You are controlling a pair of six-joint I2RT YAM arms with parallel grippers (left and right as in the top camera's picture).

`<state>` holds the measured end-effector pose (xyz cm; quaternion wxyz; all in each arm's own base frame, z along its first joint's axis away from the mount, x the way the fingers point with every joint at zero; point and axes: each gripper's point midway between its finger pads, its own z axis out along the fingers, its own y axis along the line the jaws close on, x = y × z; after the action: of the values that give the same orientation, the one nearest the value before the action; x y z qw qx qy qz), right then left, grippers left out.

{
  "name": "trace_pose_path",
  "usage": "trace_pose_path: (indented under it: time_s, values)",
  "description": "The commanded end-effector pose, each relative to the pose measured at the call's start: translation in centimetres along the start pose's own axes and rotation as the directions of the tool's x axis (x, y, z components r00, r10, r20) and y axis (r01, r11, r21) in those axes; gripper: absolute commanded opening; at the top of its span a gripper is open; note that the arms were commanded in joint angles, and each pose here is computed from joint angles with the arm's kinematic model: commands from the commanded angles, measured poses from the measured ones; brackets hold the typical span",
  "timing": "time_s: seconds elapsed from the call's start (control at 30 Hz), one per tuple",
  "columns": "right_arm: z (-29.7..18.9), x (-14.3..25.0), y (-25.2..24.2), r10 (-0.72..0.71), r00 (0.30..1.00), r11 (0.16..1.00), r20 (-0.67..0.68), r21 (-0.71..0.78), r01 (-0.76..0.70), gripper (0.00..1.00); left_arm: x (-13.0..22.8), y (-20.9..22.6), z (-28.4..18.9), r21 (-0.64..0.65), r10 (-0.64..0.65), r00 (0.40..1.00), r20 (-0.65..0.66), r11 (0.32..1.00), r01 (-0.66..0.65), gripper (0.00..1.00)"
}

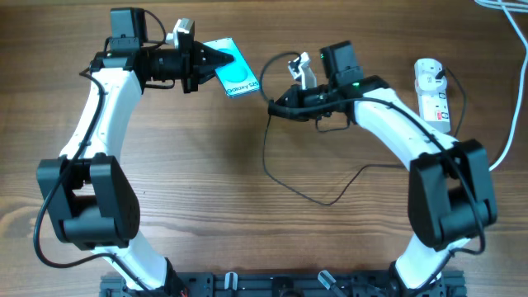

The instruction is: Plug charger to phone and switch on socket

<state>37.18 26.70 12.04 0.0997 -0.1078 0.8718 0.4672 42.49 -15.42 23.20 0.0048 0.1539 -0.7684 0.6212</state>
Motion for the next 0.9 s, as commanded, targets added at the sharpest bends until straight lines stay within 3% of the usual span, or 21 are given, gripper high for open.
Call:
trace_pose_path:
  time_s: [0.0, 0.07, 0.23, 0.33, 0.57, 0.87]
  values:
    - [-3.9, 0.3, 6.7, -0.251, 0.967, 0.925, 0.036, -0.285, 0.25, 0.04, 0.9, -1.9, -0.6, 0.039, 0.156, 0.988, -0.011, 0.987, -0.155, 0.04]
    - [-5.2, 1.3, 9.4, -0.324, 0.945, 0.847, 0.05, -0.429, 0.314, 0.04, 1.1, -2.1, -0.6, 0.052, 0.207, 0.978, -0.019, 0.977, -0.206, 0.04]
    - [-6.5, 2.6, 11.8, -0.35, 0.936, 0.756, 0.045, -0.577, 0.31, 0.04, 2.0, -2.8, -0.7, 0.111, 0.337, 0.94, -0.045, 0.937, -0.331, 0.04]
    - [-6.4, 3.1, 11.7, -0.333, 0.943, 0.763, 0.026, -0.58, 0.286, 0.04, 2.2, -3.2, -1.1, 0.141, 0.39, 0.92, -0.046, 0.914, -0.381, 0.04]
    - [-4.2, 4.6, 12.6, -0.343, 0.939, 0.784, -0.039, -0.562, 0.264, 0.04, 2.3, -3.4, -1.3, 0.16, 0.385, 0.921, -0.052, 0.914, -0.373, 0.04]
    - [-3.8, 3.8, 13.6, -0.347, 0.937, 0.777, -0.033, -0.57, 0.267, 0.04, 3.4, -3.6, 0.2, 0.166, 0.391, 0.916, -0.094, 0.913, -0.372, 0.04]
